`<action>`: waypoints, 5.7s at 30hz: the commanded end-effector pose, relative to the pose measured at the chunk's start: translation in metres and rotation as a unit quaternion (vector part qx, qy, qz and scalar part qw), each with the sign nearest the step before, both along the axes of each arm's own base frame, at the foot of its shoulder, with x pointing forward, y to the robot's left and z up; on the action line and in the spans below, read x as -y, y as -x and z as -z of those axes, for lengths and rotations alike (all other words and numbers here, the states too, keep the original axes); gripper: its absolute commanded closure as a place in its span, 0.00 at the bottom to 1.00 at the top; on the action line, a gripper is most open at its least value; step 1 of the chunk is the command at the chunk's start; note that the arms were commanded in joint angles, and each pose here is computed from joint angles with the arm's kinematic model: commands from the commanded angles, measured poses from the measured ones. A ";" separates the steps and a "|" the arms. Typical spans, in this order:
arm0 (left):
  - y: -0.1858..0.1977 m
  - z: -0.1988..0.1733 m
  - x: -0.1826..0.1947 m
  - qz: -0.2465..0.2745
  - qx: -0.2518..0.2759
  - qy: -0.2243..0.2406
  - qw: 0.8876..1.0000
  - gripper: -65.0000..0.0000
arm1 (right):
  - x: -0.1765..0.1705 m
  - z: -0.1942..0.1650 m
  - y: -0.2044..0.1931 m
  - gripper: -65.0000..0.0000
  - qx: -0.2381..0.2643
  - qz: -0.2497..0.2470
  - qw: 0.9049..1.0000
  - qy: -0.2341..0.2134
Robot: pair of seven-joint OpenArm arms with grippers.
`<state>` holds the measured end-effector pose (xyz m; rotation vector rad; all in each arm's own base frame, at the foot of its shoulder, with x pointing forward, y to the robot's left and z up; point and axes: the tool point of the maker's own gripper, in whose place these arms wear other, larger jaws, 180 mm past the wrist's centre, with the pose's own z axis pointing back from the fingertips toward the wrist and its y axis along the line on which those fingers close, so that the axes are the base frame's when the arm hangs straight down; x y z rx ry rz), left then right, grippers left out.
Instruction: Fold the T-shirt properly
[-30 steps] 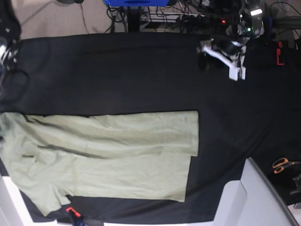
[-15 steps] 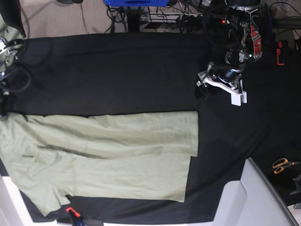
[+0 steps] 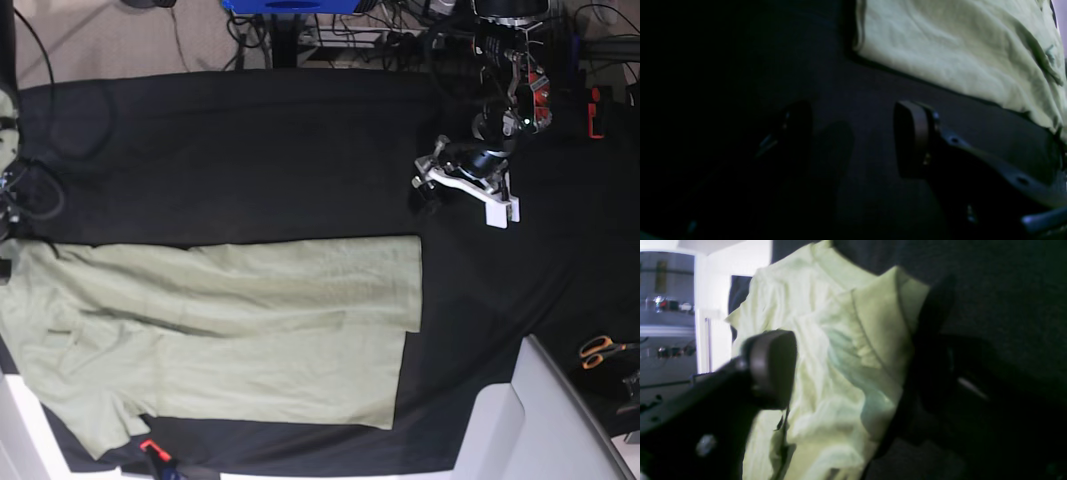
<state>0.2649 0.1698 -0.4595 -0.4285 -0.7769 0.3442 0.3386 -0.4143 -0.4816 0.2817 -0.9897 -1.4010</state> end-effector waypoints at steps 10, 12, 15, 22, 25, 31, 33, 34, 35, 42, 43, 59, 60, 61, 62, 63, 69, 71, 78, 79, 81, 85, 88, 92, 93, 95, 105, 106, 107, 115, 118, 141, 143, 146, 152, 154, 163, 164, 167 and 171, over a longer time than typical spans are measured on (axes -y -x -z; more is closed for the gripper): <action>-0.016 -0.012 0.015 -0.008 0.028 0.024 0.999 0.43 | -0.003 -0.004 -0.009 0.86 -0.001 -0.010 1.000 -0.008; -0.017 -0.007 0.024 -0.014 0.024 0.038 0.999 0.43 | -0.004 -0.003 -0.009 0.96 -0.001 -0.011 1.000 -0.008; -0.028 -0.003 0.040 -0.020 0.022 0.063 0.998 0.43 | -0.005 -0.003 -0.008 1.00 -0.002 -0.011 1.000 -0.009; -0.042 0.005 0.023 -0.123 0.020 0.118 0.985 0.43 | -0.002 0.001 -0.001 1.00 -0.010 -0.011 1.000 -0.005; -0.047 0.009 0.024 -0.127 0.017 0.125 0.984 0.43 | 0.000 0.001 0.000 1.00 -0.010 -0.010 1.000 -0.003; -0.067 0.013 0.036 -0.123 0.008 0.146 0.982 0.43 | 0.001 0.001 0.001 1.00 -0.011 -0.010 1.000 -0.003; -0.072 0.015 0.041 -0.120 0.005 0.152 0.981 0.43 | 0.001 0.001 0.001 1.00 -0.011 -0.010 1.000 -0.003; -0.076 0.015 0.043 -0.119 0.004 0.156 0.981 0.43 | 0.001 0.001 0.001 1.00 -0.011 -0.010 1.000 -0.003; -0.078 0.017 0.045 -0.119 0.000 0.159 0.980 0.43 | 0.001 0.001 0.001 1.00 -0.011 -0.010 1.000 -0.003; -0.086 0.028 0.057 -0.118 -0.023 0.179 0.976 0.66 | 0.002 0.000 0.001 1.00 -0.011 -0.011 1.000 -0.001; -0.086 0.029 0.057 -0.119 -0.023 0.179 0.976 0.83 | 0.002 0.000 0.001 1.00 -0.011 -0.011 1.000 -0.001; -0.026 0.014 -0.006 -0.089 0.000 0.063 0.994 1.00 | 0.031 -0.023 0.018 1.00 -0.046 -0.080 0.993 0.078; -0.021 0.014 -0.004 -0.083 -0.001 0.060 0.995 1.00 | 0.030 -0.021 0.023 1.00 -0.054 -0.090 0.992 0.073; -0.017 0.012 -0.004 -0.080 0.000 0.056 0.995 1.00 | 0.030 -0.021 0.028 1.00 -0.062 -0.100 0.991 0.071; -0.010 0.010 -0.004 -0.078 0.001 0.051 0.996 1.00 | 0.028 -0.017 0.035 1.00 -0.073 -0.111 0.989 0.067; -0.005 0.009 -0.005 -0.076 0.000 0.047 0.996 1.00 | 0.023 -0.015 0.039 1.00 -0.074 -0.116 0.988 0.063; 0.026 -0.005 -0.016 -0.070 0.007 0.016 0.997 1.00 | 0.012 -0.025 0.084 1.00 -0.070 -0.131 0.986 0.071; 0.036 -0.006 -0.020 -0.066 0.003 0.007 0.998 1.00 | 0.001 -0.028 0.095 1.00 -0.074 -0.145 0.984 0.074; 0.078 -0.003 -0.029 -0.056 -0.024 -0.017 0.998 1.00 | -0.030 -0.031 0.129 1.00 -0.088 -0.162 0.978 0.098; 0.084 -0.001 -0.031 -0.054 -0.031 -0.022 0.998 1.00 | -0.033 -0.031 0.134 1.00 -0.091 -0.163 0.977 0.101; 0.092 0.002 -0.038 -0.050 -0.042 -0.030 0.997 1.00 | -0.038 -0.028 0.145 1.00 -0.100 -0.165 0.976 0.102; 0.103 0.004 -0.044 -0.045 -0.053 -0.040 0.997 1.00 | -0.048 -0.025 0.167 1.00 -0.115 -0.168 0.974 0.104; 0.107 0.002 -0.045 -0.042 -0.054 -0.045 0.997 1.00 | -0.051 -0.022 0.181 1.00 -0.128 -0.170 0.972 0.102; 0.114 0.004 -0.051 -0.037 -0.063 -0.053 0.996 1.00 | -0.051 -0.017 0.193 1.00 -0.141 -0.171 0.970 0.100; 0.116 0.004 -0.053 -0.036 -0.065 -0.055 0.996 1.00 | -0.052 -0.016 0.196 1.00 -0.143 -0.171 0.970 0.099; 0.116 0.005 -0.053 -0.036 -0.065 -0.056 0.996 1.00 | -0.053 -0.014 0.197 1.00 -0.145 -0.171 0.970 0.096; 0.122 0.007 -0.054 -0.034 -0.073 -0.057 0.995 1.00 | -0.052 -0.013 0.206 0.80 -0.153 -0.171 0.969 0.095; 0.124 0.007 -0.054 -0.035 -0.075 -0.057 0.995 1.00 | -0.053 -0.013 0.206 0.70 -0.151 -0.170 0.969 0.094; 0.126 0.007 -0.056 -0.037 -0.076 -0.058 0.995 1.00 | -0.052 -0.014 0.209 0.60 -0.145 -0.161 0.972 0.090; 0.138 -0.005 -0.103 -0.096 -0.073 -0.091 0.989 0.21 | -0.033 -0.041 0.215 0.18 -0.117 -0.134 0.978 0.112; 0.134 -0.023 -0.144 -0.134 -0.054 -0.122 0.982 0.10 | -0.027 -0.062 0.205 0.18 -0.103 -0.136 0.975 0.144; 0.124 -0.069 -0.191 -0.146 0.018 -0.163 0.976 0.11 | -0.041 -0.037 -0.044 0.16 -0.077 -0.397 0.871 0.278; 0.124 -0.069 -0.191 -0.146 0.018 -0.163 0.976 0.11 | -0.047 -0.033 -0.047 0.16 -0.078 -0.402 0.871 0.273; 0.125 -0.069 -0.190 -0.146 0.018 -0.162 0.976 0.11 | -0.055 -0.024 -0.045 0.17 -0.082 -0.407 0.872 0.259; 0.126 -0.065 -0.186 -0.152 0.016 -0.156 0.976 0.11 | -0.056 -0.023 -0.045 0.18 -0.083 -0.407 0.872 0.258; 0.126 -0.064 -0.184 -0.149 0.016 -0.153 0.977 0.11 | -0.051 -0.021 -0.043 0.18 -0.094 -0.398 0.874 0.261; 0.126 -0.064 -0.183 -0.149 0.015 -0.153 0.977 0.11 | -0.051 -0.013 -0.039 0.94 -0.128 -0.414 0.857 0.279; 0.126 -0.064 -0.183 -0.149 0.016 -0.153 0.977 0.11 | -0.051 -0.013 -0.039 1.00 -0.128 -0.414 0.857 0.279; 0.126 -0.063 -0.183 -0.149 0.015 -0.153 0.977 0.11 | -0.051 -0.013 -0.039 1.00 -0.128 -0.414 0.857 0.279; 0.128 -0.060 -0.178 -0.154 0.013 -0.146 0.977 0.11 | -0.051 -0.015 -0.040 1.00 -0.127 -0.413 0.857 0.281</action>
